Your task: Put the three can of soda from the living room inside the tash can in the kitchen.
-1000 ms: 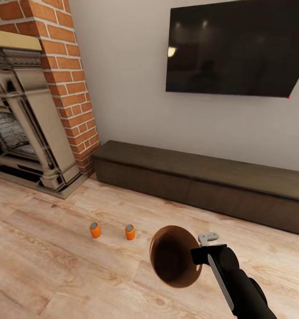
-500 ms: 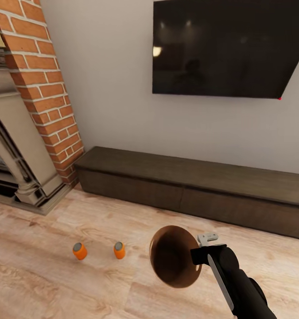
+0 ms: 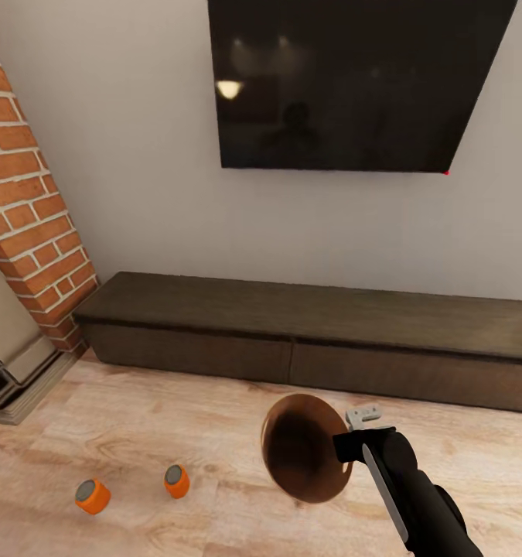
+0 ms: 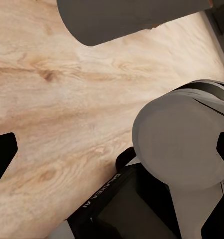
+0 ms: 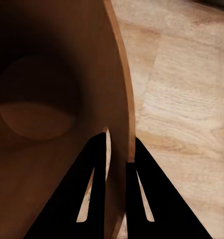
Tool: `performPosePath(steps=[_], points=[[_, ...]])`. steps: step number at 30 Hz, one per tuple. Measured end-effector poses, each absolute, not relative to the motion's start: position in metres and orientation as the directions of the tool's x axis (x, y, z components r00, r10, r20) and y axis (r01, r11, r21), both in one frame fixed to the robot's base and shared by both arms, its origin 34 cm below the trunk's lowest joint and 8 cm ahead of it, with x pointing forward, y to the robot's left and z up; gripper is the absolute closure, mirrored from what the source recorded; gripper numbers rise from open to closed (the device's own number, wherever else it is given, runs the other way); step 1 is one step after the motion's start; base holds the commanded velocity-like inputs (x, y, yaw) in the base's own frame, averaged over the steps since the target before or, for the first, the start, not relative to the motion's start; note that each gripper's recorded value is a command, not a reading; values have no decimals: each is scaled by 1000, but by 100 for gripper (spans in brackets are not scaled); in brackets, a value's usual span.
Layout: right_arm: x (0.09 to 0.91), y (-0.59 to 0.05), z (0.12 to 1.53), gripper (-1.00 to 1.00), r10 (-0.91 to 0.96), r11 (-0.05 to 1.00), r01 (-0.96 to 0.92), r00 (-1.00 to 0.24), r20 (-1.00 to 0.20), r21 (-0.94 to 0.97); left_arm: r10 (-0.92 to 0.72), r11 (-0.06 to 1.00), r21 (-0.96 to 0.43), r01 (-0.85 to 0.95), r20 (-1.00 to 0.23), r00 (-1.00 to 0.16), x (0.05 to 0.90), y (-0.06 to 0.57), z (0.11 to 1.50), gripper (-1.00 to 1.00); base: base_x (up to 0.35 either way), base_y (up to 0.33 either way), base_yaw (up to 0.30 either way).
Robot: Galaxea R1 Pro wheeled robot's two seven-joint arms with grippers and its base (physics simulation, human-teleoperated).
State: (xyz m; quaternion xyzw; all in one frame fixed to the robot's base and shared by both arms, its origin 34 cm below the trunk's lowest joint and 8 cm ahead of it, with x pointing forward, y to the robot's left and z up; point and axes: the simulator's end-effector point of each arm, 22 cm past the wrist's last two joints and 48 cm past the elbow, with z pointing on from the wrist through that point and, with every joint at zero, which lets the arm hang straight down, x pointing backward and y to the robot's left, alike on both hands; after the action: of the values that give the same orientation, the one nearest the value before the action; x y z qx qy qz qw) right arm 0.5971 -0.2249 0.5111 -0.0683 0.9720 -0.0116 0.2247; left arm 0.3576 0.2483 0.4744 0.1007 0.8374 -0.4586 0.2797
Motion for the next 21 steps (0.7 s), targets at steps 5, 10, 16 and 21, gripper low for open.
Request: performPosePath(steps=[5,10,16,21], points=[[597,-226,511,100,-141,990,-128,-889,-435,-59,-94,570,-705,422,-566,-819,360,252,474,-100,80,0,-148],[597,-223,511,100,-135,991,-127,-889,-437,-47,-132,651,-655,384,-595,-793,381,277,472,-100,16,0,-29],[597,-224,511,100,-136,991,-127,-889,-437,-49,-181,941,-329,77,-685,-706,479,341,448,-100,3,0,-6],[597,-223,511,100,-135,991,-127,-890,-437,-47,-219,970,-226,-86,-670,-709,516,340,424,-100,0,0,-1]])
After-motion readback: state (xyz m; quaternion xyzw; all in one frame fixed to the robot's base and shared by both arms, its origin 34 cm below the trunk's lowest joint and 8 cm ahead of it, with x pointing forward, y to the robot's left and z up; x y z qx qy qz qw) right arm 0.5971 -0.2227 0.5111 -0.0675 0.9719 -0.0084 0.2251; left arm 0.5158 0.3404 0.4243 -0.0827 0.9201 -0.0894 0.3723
